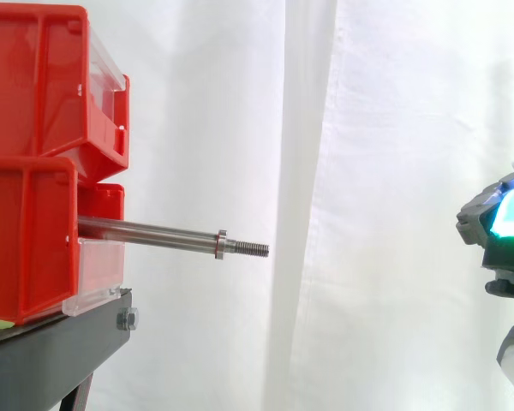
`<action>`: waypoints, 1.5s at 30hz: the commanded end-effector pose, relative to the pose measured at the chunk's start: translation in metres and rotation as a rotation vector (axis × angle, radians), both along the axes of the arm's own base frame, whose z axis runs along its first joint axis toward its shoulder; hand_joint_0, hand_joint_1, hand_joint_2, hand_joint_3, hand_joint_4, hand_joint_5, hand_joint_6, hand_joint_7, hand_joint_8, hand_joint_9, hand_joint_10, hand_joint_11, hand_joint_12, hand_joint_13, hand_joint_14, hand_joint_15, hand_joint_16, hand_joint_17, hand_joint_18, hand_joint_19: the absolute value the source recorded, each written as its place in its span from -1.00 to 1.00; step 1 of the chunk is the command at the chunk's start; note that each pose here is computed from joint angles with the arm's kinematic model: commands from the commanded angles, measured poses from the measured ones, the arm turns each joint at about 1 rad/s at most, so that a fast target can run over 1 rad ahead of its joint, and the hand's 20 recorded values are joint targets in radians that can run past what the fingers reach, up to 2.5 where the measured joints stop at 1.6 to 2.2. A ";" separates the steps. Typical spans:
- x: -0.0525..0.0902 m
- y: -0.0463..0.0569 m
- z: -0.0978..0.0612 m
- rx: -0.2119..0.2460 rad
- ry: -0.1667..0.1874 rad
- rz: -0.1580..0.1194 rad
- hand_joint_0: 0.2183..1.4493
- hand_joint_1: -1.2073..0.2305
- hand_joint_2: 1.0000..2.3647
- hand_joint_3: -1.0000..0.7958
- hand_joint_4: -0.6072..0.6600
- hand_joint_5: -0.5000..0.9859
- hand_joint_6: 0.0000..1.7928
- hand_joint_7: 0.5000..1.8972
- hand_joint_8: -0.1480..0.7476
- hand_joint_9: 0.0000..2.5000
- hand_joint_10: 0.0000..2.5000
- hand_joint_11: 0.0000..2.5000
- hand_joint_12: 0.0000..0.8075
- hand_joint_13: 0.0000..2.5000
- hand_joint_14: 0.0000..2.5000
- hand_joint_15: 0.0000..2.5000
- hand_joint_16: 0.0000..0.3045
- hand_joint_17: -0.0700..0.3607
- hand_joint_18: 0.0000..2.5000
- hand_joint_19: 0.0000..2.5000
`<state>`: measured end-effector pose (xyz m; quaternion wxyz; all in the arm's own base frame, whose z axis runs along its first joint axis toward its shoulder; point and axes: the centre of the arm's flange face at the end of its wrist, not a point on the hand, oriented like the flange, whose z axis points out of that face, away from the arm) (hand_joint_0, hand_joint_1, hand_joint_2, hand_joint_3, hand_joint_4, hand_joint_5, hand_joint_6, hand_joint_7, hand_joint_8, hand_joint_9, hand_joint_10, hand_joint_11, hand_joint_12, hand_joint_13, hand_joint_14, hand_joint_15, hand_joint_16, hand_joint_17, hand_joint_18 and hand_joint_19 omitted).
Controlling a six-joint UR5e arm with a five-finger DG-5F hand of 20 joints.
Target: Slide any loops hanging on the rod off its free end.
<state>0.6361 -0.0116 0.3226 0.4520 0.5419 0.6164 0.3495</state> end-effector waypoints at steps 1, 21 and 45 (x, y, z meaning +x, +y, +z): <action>0.000 0.001 0.000 0.000 -0.003 -0.001 -0.42 -0.40 -0.96 0.03 -0.07 -0.53 0.01 0.02 0.04 -0.23 -0.99 -0.72 -0.20 -0.51 -1.00 -1.00 -0.71 -0.21 -0.49 -0.90; -0.019 0.013 0.042 -0.166 -0.025 -0.068 -0.35 -0.37 -0.97 -0.19 -0.11 -0.57 0.00 -0.10 -0.04 -0.06 -0.98 -0.49 -0.21 -0.49 -1.00 -1.00 -0.72 -0.22 -0.47 -0.90; -0.015 0.023 0.002 -0.186 -0.121 -0.066 -0.33 -0.26 -0.98 -0.28 -0.01 -0.60 0.01 -0.21 0.03 -0.19 -0.98 -0.54 -0.22 -0.44 -1.00 -0.98 -0.72 -0.22 -0.43 -0.87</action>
